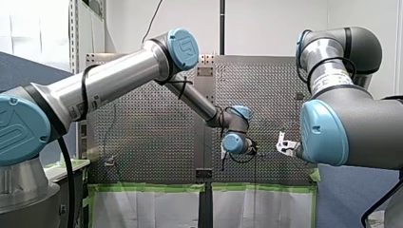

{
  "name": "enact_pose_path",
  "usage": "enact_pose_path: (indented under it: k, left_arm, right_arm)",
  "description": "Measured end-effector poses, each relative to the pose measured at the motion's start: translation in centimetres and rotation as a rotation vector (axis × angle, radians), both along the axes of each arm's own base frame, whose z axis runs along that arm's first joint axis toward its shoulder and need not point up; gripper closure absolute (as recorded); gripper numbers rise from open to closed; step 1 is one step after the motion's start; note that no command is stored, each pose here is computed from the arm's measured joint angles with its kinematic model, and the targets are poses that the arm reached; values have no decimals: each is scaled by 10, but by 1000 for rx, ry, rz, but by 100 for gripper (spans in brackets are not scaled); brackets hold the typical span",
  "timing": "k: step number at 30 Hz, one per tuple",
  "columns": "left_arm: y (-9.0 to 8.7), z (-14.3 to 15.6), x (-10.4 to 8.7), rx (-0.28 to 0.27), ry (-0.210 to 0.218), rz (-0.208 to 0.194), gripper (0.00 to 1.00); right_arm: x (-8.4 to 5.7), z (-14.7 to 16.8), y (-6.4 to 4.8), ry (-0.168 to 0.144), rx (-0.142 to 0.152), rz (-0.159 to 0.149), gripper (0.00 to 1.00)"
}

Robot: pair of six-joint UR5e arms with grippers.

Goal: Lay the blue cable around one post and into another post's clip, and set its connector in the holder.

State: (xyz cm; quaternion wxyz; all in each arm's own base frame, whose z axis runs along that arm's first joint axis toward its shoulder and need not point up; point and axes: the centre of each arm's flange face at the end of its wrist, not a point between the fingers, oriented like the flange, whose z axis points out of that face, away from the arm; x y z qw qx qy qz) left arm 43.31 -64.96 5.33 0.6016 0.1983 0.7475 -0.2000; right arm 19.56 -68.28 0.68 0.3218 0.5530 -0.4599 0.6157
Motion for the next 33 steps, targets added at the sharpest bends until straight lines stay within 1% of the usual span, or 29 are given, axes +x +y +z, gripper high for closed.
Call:
enact_pose_path:
  k: [3, 6, 9, 13, 16, 19, 22, 33]
  left_arm:
    - [-1, 0, -2, -10, 6, 3, 4]
    - [0, 0, -2, -27, 16, 25, 4]
    - [3, 0, -1, -37, 24, 57, 4]
    - [11, -4, 0, -20, 30, 101, 4]
    - [19, -12, 0, 0, 38, 126, 4]
    - [25, -18, -1, 14, 47, 136, 4]
    - [27, -20, -2, 19, 50, 140, 4]
    - [28, -20, 0, 16, 52, 141, 4]
  right_arm:
    - [1, 0, 0, -1, 1, 6, 100]
    - [1, 0, 0, -2, 1, 8, 100]
    - [1, 0, 0, -3, 1, 8, 100]
    - [1, 0, 0, -4, 1, 9, 100]
    - [1, 0, 0, -5, 0, 9, 100]
    - [1, 0, 0, -4, 0, 9, 100]
    - [2, 0, 0, -4, 1, 9, 100]
    - [3, 0, 1, -5, 2, 11, 100]
